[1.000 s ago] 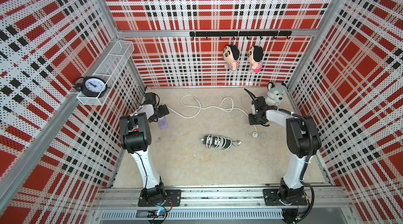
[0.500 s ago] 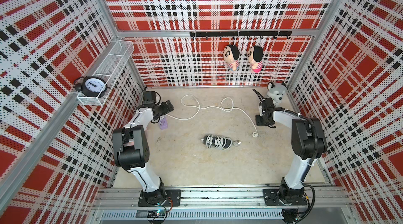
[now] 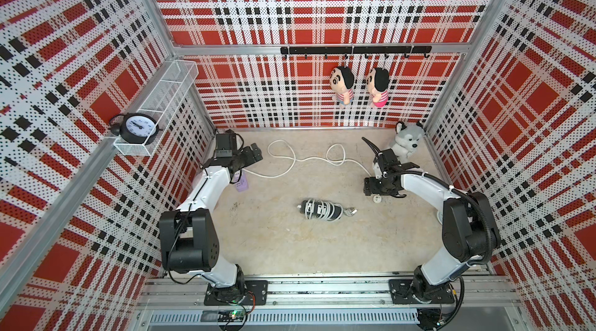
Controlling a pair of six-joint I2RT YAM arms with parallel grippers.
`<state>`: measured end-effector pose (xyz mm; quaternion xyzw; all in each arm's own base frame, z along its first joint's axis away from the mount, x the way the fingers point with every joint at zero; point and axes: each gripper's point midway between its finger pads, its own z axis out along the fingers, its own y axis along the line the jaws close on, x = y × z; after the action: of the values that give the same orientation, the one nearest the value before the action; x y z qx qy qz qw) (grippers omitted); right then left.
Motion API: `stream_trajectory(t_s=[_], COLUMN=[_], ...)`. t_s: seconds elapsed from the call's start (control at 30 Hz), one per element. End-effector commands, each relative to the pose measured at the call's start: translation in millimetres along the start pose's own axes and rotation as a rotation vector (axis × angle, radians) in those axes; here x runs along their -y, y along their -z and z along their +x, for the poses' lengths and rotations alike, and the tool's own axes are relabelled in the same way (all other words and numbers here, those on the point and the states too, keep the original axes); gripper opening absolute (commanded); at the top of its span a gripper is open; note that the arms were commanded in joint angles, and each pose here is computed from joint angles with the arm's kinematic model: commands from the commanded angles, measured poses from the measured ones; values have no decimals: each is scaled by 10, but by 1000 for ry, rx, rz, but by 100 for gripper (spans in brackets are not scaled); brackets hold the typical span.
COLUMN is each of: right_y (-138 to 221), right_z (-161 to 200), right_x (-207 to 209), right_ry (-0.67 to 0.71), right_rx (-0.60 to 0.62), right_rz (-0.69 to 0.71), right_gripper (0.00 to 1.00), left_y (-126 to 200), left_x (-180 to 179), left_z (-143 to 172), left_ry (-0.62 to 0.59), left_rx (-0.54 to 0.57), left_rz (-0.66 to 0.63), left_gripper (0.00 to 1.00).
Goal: Unwrap the cord wrapped around the power strip
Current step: Move the power cord to the center of the board.
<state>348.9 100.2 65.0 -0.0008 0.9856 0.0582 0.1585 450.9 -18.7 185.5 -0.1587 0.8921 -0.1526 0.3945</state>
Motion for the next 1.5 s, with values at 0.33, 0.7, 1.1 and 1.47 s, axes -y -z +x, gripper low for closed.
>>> stream_trajectory(t_s=[0.33, 0.7, 1.1, 1.47], right_y=[-239, -276, -156, -26], right_z=[241, 22, -182, -496], right_x=[314, 635, 1455, 1844], right_ry=[-62, -84, -195, -301], right_rx=[-96, -44, 22, 122], right_rz=[145, 187, 311, 328], right_gripper=[74, 44, 23, 43], left_y=[28, 41, 72, 122], left_x=[559, 602, 706, 573], left_z=[59, 58, 86, 99], left_ry=[-55, -65, -107, -108], left_rx=[44, 51, 51, 57], left_rz=[123, 133, 112, 49], left_gripper=[98, 98, 98, 98])
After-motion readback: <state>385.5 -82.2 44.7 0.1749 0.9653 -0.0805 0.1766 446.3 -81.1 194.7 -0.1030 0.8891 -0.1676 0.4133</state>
